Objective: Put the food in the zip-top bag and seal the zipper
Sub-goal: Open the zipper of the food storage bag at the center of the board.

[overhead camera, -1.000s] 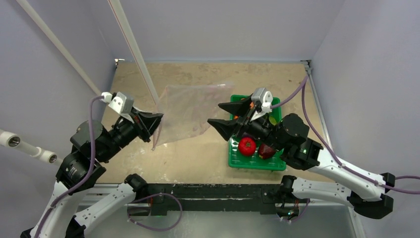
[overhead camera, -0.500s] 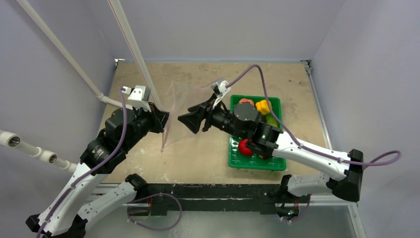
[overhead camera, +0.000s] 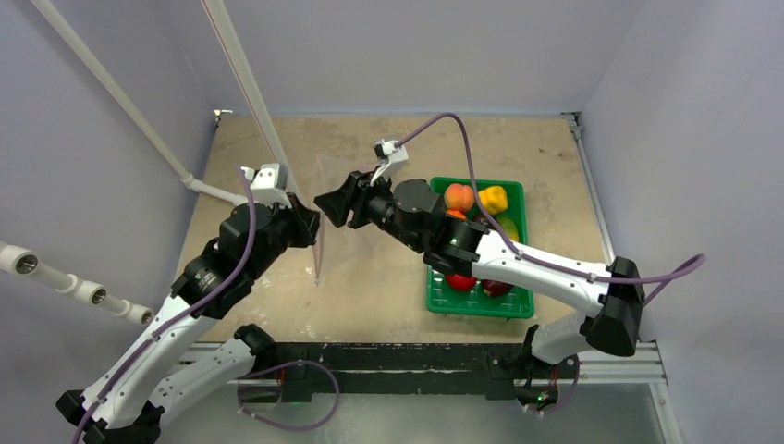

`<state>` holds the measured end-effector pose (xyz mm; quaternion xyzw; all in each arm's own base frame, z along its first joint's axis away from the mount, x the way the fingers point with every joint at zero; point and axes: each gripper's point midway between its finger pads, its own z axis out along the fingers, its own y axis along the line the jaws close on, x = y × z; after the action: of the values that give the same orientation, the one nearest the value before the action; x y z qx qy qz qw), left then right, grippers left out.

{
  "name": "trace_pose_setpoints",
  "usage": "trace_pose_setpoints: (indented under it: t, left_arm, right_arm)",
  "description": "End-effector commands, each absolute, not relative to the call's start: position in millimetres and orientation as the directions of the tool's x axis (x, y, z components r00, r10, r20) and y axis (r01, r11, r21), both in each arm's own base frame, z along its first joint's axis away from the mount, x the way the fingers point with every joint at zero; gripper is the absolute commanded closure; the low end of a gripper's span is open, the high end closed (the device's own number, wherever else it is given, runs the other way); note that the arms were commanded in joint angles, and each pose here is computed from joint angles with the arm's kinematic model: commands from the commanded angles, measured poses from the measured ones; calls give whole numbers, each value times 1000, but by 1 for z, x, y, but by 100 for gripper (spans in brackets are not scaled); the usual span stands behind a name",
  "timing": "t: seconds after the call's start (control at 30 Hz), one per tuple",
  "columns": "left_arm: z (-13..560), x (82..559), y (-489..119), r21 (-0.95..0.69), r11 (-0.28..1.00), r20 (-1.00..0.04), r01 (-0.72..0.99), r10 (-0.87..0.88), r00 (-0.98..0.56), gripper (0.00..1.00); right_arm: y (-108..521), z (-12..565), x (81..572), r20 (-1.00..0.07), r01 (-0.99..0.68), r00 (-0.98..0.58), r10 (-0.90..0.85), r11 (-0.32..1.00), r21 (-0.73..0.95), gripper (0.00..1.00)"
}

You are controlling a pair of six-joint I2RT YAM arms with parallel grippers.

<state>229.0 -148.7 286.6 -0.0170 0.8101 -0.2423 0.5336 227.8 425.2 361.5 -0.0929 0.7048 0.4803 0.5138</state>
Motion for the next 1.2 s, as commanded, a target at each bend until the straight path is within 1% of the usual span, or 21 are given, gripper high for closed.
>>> trace_pose_setpoints:
  t: [0.0,0.2,0.37,0.43,0.63,0.73,0.77,0.97,1.17]
  left_arm:
    - [297,236,-152,-455,863,-851,220,-349,-393,100]
    - [299,237,-150,-460,861,-851,215,-359,-384,100]
    - [301,238,-149,-469,858,-848,208,-372,-377,100]
    - [301,238,-150,-471,857,-848,211,-374,-376,100]
    - [303,239,-147,-468,861,-850,197,-378,-368,100]
    - [306,239,-144,-463,866,-853,188,-378,-359,100]
    - [307,239,-142,-458,870,-856,182,-376,-356,100]
    - [310,237,-130,-432,889,-867,150,-363,-341,100]
    - [315,233,-121,-413,902,-876,127,-355,-327,100]
  right_arm:
    - [428,376,242,-796,-571,-435,421,555,605,49]
    - [441,360,245,-805,-564,-452,384,577,591,55]
    - [447,337,247,-822,-527,-458,340,641,558,59]
    - [448,331,246,-828,-510,-455,327,666,544,62]
    - [440,320,246,-844,-454,-438,310,734,505,83]
    - [433,312,246,-847,-426,-443,294,762,487,98]
    - [429,312,246,-848,-418,-441,295,768,485,100]
    - [403,304,244,-848,-345,-435,301,814,466,100]
    - [367,280,242,-848,-230,-457,270,885,406,100]
